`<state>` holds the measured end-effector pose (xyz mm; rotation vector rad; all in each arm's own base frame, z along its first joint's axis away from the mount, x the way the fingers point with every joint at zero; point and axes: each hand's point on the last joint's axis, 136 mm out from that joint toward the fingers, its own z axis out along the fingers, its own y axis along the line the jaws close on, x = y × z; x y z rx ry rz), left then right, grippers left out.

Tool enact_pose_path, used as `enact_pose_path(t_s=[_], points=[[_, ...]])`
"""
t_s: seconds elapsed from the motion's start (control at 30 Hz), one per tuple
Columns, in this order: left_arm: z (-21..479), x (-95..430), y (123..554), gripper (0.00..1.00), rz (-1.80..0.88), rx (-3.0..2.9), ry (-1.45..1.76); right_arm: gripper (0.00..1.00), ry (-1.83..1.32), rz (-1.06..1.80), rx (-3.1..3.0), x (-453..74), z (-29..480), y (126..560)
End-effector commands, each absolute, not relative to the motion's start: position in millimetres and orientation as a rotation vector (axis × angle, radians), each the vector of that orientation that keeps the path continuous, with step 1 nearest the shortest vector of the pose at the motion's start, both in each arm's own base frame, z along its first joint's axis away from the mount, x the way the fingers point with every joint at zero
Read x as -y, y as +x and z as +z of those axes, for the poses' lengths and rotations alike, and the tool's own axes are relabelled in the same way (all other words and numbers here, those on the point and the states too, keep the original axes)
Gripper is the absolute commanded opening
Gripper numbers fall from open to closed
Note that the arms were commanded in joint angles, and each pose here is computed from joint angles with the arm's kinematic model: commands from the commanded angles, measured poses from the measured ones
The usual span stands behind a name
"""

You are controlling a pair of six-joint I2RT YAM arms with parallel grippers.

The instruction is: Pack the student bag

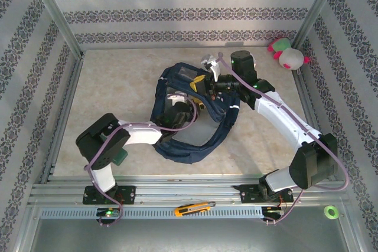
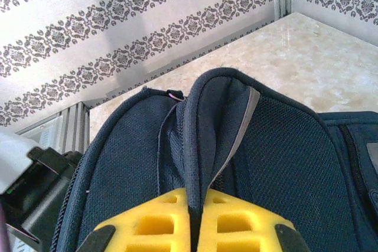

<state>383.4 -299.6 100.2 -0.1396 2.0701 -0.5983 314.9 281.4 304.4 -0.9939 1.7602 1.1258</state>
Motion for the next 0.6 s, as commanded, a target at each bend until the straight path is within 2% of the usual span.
enact_pose_path(t_s=[0.0, 0.07, 0.23, 0.4, 0.57], points=[[125, 313, 408, 0.61, -0.644, -1.970, -0.113, 0.00, -1.079, 1.163, -1.497, -284, 366, 294], [123, 318, 415, 0.69, -0.642, -1.966, -0.078, 0.00, -1.082, 1.171, -1.492, -284, 368, 293], [120, 348, 421, 0.74, -0.701, -1.979, 0.087, 0.00, -1.085, 1.182, -1.489, -286, 369, 294], [126, 379, 410, 0.71, -0.855, -1.966, 0.223, 0.00, -1.080, 1.182, -1.491, -286, 368, 296], [143, 356, 398, 0.70, -0.788, -1.972, 0.203, 0.00, -1.069, 1.167, -1.498, -284, 367, 301]])
